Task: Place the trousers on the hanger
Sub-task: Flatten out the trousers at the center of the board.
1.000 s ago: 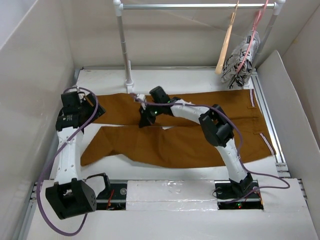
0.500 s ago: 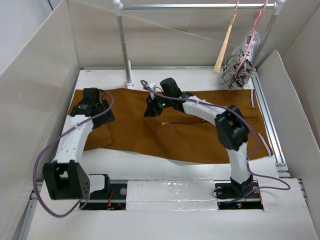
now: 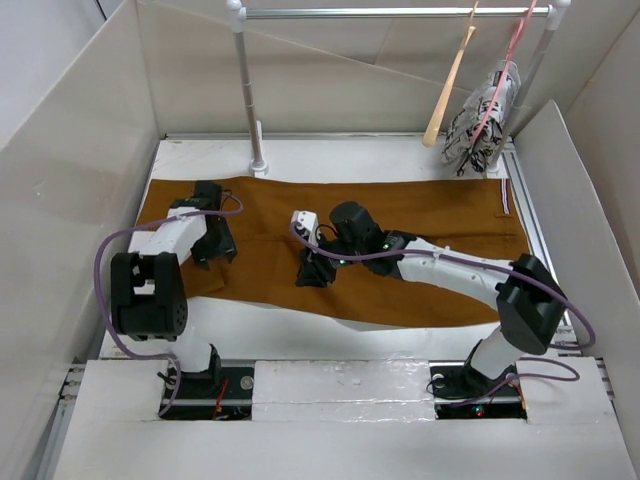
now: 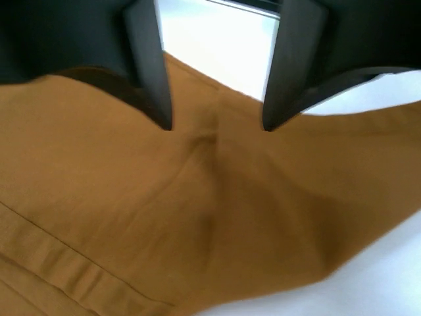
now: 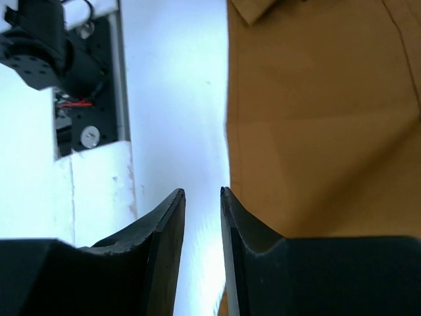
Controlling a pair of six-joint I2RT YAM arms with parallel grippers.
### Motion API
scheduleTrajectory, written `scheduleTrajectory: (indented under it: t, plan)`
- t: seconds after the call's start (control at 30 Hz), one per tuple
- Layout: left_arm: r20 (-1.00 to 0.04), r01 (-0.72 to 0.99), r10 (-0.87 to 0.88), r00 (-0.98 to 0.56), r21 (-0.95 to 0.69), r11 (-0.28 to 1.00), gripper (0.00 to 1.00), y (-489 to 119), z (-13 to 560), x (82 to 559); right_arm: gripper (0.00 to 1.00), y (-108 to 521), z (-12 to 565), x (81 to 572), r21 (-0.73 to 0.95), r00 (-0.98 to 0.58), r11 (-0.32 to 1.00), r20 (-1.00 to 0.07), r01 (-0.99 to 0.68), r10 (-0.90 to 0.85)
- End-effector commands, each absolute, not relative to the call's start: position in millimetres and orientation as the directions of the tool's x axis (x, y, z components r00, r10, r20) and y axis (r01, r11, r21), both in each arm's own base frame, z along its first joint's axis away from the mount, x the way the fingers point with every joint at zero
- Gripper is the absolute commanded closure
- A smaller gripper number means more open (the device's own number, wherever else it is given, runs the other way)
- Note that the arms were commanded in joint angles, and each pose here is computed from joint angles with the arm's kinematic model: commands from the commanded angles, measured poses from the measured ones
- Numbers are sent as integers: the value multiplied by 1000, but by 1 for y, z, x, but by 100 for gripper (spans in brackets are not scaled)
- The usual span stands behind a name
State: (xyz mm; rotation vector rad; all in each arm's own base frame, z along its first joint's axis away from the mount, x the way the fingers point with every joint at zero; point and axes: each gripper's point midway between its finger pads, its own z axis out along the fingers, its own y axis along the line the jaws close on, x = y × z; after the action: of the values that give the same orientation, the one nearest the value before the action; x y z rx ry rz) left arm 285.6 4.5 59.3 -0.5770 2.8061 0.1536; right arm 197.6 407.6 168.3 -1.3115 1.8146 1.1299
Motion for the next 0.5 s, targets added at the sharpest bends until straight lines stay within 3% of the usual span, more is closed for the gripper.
scheduleTrajectory:
  t: [0.0,0.07,0.23,0.37,0.47]
  plan:
    - [-281,-399,-369,-886,57,915,51,0,50,289,66,402,195,202,196,-247,166,-891,-966,-382]
    - [-248,-402,-374,-893,71,913,56,-1,39,288,66,398,209,200,178,-227,165,-905,-970,-361]
    - [-239,-402,-374,-896,79,912,99,0,35,288,66,375,219,206,150,-223,215,-901,-965,-373]
    - [-275,-391,-350,-895,112,914,100,8,52,287,66,344,222,222,135,-237,281,-898,-950,-372]
    - [-384,-469,-412,-826,64,881,100,32,87,298,66,322,227,230,127,-244,318,-899,-940,-363]
